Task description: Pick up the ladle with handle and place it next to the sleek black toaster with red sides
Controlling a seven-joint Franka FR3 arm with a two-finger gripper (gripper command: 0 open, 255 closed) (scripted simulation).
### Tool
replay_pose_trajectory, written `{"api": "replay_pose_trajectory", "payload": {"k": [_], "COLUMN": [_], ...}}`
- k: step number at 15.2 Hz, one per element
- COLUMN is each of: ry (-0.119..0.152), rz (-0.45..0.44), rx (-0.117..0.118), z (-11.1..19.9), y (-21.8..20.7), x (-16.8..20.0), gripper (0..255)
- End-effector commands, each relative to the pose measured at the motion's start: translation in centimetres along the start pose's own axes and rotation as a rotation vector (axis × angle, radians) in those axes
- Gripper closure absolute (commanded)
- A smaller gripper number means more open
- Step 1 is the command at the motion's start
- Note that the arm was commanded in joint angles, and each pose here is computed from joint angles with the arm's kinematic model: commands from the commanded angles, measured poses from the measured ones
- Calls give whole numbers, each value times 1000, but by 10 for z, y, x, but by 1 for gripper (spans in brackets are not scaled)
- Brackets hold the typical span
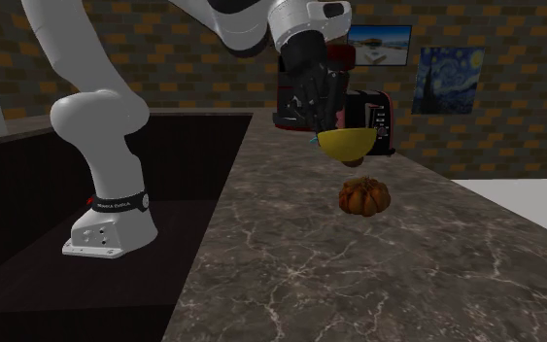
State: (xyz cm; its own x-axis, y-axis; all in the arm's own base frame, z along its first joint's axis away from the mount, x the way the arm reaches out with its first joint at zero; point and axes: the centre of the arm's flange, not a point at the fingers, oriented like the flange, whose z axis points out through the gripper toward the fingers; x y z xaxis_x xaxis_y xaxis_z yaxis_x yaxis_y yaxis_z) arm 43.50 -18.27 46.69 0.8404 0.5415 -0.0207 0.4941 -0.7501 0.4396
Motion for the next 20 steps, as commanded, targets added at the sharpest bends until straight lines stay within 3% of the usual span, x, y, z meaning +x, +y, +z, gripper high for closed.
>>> {"api": "replay_pose_trajectory", "payload": {"k": [1,20], "ry": [0,0], "rz": [0,0], "rx": [0,0], "z": [-10,-100], "y": [5,49], "x": [-1,-3], "gripper": [255,255]}}
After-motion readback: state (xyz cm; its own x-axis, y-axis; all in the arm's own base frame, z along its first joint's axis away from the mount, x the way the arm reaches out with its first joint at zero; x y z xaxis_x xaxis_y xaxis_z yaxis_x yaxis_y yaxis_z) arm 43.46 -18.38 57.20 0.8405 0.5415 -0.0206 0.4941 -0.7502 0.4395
